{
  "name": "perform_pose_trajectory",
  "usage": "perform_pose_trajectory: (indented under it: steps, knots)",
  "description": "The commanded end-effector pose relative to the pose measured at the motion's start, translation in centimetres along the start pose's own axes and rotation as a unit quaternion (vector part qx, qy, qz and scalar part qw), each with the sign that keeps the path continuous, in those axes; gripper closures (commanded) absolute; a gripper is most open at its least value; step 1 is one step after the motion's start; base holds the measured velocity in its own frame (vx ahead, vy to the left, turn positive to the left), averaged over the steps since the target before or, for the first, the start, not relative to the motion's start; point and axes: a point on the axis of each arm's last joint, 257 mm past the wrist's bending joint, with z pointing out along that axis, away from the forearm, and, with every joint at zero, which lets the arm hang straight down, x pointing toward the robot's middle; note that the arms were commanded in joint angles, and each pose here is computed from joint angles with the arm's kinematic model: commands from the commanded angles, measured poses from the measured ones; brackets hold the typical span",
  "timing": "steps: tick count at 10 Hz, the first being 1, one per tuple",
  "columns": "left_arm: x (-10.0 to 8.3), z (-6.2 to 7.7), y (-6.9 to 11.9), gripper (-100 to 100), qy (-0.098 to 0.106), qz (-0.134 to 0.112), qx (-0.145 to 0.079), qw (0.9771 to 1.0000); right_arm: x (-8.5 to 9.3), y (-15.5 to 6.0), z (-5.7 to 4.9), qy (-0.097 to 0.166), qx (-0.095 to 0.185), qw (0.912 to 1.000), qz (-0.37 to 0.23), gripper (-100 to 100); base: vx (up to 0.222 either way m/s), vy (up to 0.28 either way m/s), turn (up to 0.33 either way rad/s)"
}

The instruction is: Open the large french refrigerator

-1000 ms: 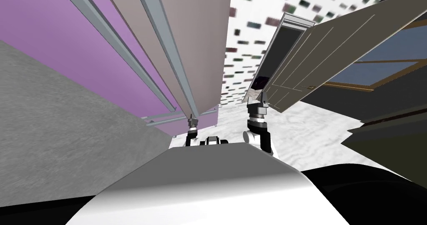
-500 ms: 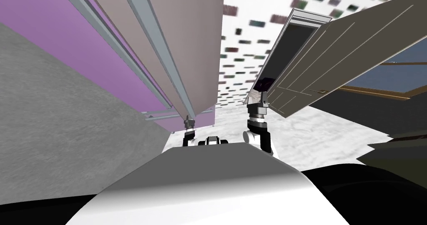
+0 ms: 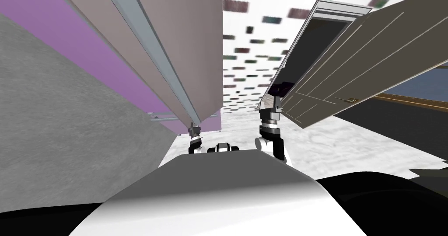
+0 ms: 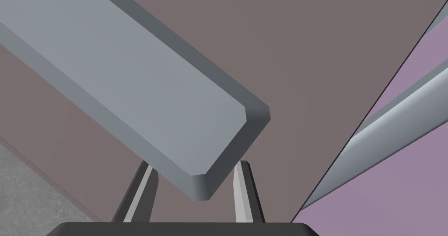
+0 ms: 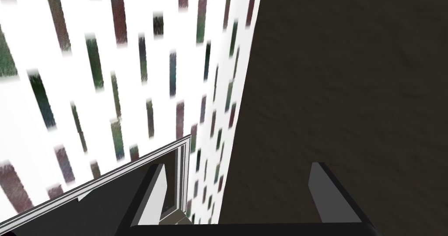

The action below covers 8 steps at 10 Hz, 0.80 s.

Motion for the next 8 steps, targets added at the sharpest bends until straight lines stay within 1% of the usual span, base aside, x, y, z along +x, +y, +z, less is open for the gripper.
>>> perform_pose_trajectory:
  steps: [1,3,4,6,8]
  knots:
    - [-1.2,-0.5,-0.5,100,-0.014,0.006,0.003,0.9999,0.0,0.0,0.0,0.000,0.000,1.0000,0.000,0,0.020,-0.154,0.085]
    - [-2.8,-0.9,-2.0,100,-0.032,0.013,0.019,0.9992,0.0,0.0,0.0,0.000,0.000,1.0000,0.000,0,0.068,-0.273,0.178]
    - [-2.8,-0.9,-2.0,100,-0.032,0.013,0.019,0.9992,0.0,0.0,0.0,0.000,0.000,1.0000,0.000,0,0.043,-0.238,0.107]
    - [-4.3,-1.3,-3.5,100,-0.049,0.021,0.034,0.9980,0.0,0.0,0.0,0.000,0.000,1.0000,0.000,0,0.039,-0.256,0.113]
    - [-5.8,-1.7,-5.1,100,-0.067,0.029,0.050,0.9961,0.0,0.0,0.0,0.000,0.000,1.0000,0.000,0,0.053,-0.298,0.152]
